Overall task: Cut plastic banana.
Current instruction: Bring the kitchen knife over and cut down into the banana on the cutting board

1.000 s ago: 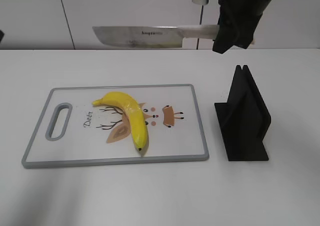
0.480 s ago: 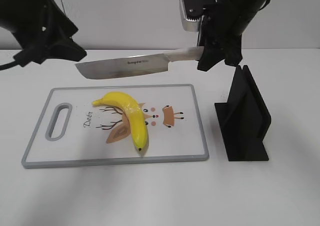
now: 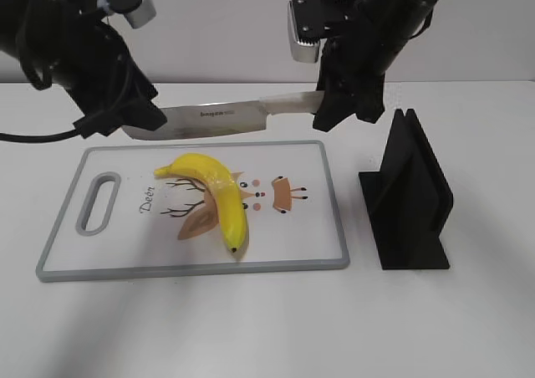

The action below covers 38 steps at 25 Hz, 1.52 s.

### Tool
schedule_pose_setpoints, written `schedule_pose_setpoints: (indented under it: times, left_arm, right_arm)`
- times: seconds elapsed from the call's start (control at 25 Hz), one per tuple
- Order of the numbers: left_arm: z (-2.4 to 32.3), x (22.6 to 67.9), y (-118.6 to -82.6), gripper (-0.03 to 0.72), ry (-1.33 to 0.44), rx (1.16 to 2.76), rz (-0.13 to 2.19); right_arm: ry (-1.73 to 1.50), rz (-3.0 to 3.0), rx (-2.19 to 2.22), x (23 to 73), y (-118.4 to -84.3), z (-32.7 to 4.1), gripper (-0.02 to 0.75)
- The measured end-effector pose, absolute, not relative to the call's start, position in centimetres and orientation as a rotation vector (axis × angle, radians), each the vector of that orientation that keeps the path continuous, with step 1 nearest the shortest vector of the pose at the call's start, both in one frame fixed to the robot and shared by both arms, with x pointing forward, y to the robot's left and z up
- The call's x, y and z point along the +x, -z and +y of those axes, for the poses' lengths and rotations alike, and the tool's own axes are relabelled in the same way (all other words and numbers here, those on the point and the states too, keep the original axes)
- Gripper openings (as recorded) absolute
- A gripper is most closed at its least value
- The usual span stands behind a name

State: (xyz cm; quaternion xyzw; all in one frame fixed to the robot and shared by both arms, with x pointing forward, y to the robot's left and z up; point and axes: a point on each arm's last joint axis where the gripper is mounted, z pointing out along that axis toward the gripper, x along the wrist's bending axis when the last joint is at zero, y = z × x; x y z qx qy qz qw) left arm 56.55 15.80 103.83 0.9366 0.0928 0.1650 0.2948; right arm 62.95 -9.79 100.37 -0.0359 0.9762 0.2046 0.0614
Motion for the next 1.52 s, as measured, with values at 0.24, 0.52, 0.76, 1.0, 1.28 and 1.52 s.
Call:
schedule_pose_setpoints:
  times: [0.24,0.52,0.76,1.0,1.28,1.52]
  left_arm:
    - [15.7,57.4,-102.9,0.168,-0.47,2.494,0.275]
    - [15.5,58.1,-101.0,0.026,-0.433,2.525,0.279]
    - [15.4,59.0,-99.1,0.025,-0.431,2.548,0.296]
    - [15.0,60.5,-93.1,0.027,-0.256,2.607,0.377]
    - [14.9,60.9,-93.0,0.033,-0.244,2.601,0.392]
    - [15.0,60.2,-94.7,0.033,-0.298,2.592,0.375]
  right_arm:
    - [-0.667,2.928,-0.156,63.0,-100.5,-9.5,0.169]
    - [-0.658,2.888,-0.184,63.3,-100.5,-9.5,0.169]
    - [-0.642,2.914,-0.164,64.0,-98.3,-9.2,0.169]
    - [-0.601,3.026,-0.119,65.2,-92.2,-9.1,0.169]
    - [-0.606,3.043,-0.109,65.5,-91.6,-9.2,0.169]
    - [-0.614,3.01,-0.136,64.9,-93.7,-9.0,0.169]
